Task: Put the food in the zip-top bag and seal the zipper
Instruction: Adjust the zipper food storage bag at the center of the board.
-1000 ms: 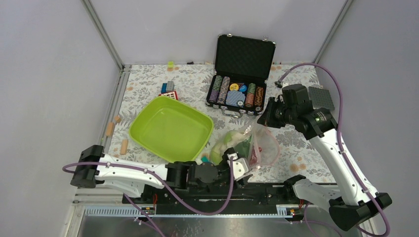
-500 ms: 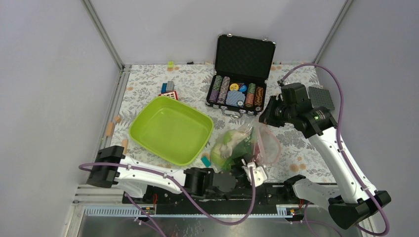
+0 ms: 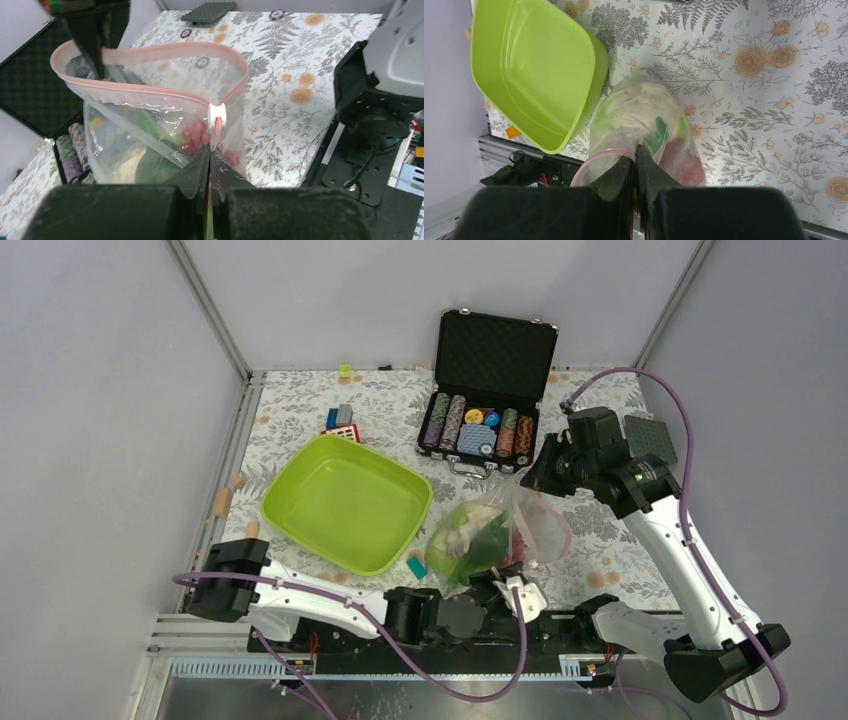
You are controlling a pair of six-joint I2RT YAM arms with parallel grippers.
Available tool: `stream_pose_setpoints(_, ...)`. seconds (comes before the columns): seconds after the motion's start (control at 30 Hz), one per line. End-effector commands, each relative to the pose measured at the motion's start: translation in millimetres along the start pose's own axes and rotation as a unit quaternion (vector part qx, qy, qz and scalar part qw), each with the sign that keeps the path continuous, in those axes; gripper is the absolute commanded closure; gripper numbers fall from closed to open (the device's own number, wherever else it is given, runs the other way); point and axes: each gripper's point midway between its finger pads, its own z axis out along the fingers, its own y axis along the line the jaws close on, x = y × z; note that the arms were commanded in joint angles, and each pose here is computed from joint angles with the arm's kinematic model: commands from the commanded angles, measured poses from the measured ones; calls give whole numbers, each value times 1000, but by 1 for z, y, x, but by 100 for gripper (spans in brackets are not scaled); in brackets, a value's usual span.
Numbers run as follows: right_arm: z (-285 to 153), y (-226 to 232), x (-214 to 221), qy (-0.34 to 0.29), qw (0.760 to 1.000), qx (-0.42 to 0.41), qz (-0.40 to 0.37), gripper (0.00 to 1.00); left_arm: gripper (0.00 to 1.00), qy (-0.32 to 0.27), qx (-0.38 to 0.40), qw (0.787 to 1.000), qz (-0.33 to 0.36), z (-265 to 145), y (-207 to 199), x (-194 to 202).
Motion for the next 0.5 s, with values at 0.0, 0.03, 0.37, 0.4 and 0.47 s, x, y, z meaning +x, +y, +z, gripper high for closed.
stream_pose_setpoints(0.0, -10, 5, -10, -16, 999, -13, -48, 96, 100, -41, -83, 992, -81, -13, 54, -23)
stream_pose_setpoints(0.03, -12, 2, -12, -22, 998, -8, -62, 86, 100, -37, -93, 990, -103, -14, 67, -18)
stream_pose_setpoints(0.37, -60, 63, -33, -197, 890, -210, -354, 29, 100, -73, -27, 960, -268, -38, 145, 9)
stream_pose_setpoints(0.4, -64, 69, -29, -202, 874, -231, -377, 27, 100, -73, -23, 961, -264, -41, 147, 9)
stream_pose_setpoints(0.47, -73, 85, -12, -187, 837, -295, -422, 27, 100, -72, -17, 962, -263, -45, 148, 11)
